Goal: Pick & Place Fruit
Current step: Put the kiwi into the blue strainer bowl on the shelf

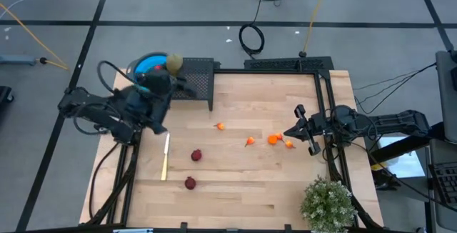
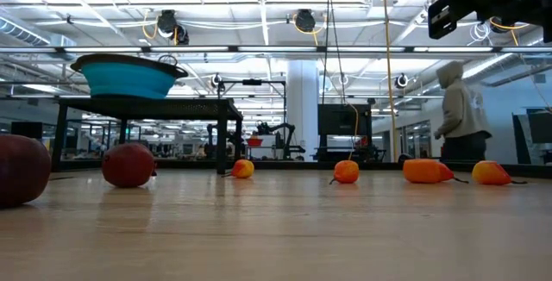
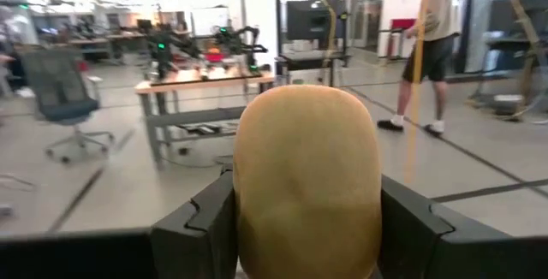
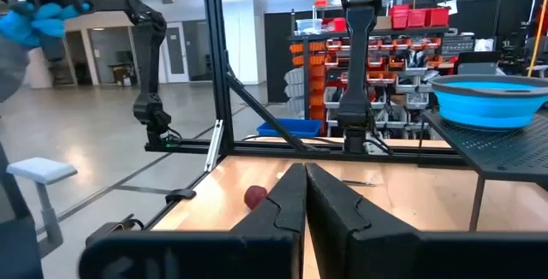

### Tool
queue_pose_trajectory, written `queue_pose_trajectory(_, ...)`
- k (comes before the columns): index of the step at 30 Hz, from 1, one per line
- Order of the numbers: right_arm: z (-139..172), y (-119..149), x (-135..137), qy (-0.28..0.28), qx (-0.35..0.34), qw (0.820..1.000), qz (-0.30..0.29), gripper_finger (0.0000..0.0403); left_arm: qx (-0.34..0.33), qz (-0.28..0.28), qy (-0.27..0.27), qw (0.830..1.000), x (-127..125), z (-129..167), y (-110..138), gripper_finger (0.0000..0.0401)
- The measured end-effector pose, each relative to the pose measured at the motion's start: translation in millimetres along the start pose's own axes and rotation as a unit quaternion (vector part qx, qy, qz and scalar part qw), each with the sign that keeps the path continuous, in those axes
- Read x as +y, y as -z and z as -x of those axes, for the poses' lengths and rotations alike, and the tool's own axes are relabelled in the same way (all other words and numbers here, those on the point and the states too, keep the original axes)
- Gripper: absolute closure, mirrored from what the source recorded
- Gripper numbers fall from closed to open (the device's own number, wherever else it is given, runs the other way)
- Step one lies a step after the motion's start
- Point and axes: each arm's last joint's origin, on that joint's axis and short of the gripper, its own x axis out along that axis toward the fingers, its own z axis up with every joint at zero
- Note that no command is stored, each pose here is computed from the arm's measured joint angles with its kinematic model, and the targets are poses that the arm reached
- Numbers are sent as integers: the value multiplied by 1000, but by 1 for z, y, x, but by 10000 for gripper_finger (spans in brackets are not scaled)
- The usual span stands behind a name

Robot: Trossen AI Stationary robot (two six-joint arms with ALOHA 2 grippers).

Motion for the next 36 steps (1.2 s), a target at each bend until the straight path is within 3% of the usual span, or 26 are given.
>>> queue_pose_trajectory(7,0,0,-2,31,-1,1000,0,399,1,-36,-38,999,14,-18,-5,188)
queue_pose_trajectory(15,0,0,-2,40,-2,999,10,399,1,-60,-61,996,13,-30,2,201)
queue_pose_trajectory(22,0,0,-3,53,-2,999,13,399,-5,-47,-1,999,4,-42,29,193)
queue_pose_trajectory(27,0,0,-3,52,-3,999,13,399,47,-24,47,997,9,-62,54,203)
queue_pose_trajectory(36,0,0,-3,52,-3,999,12,399,137,-41,34,989,37,-112,72,189)
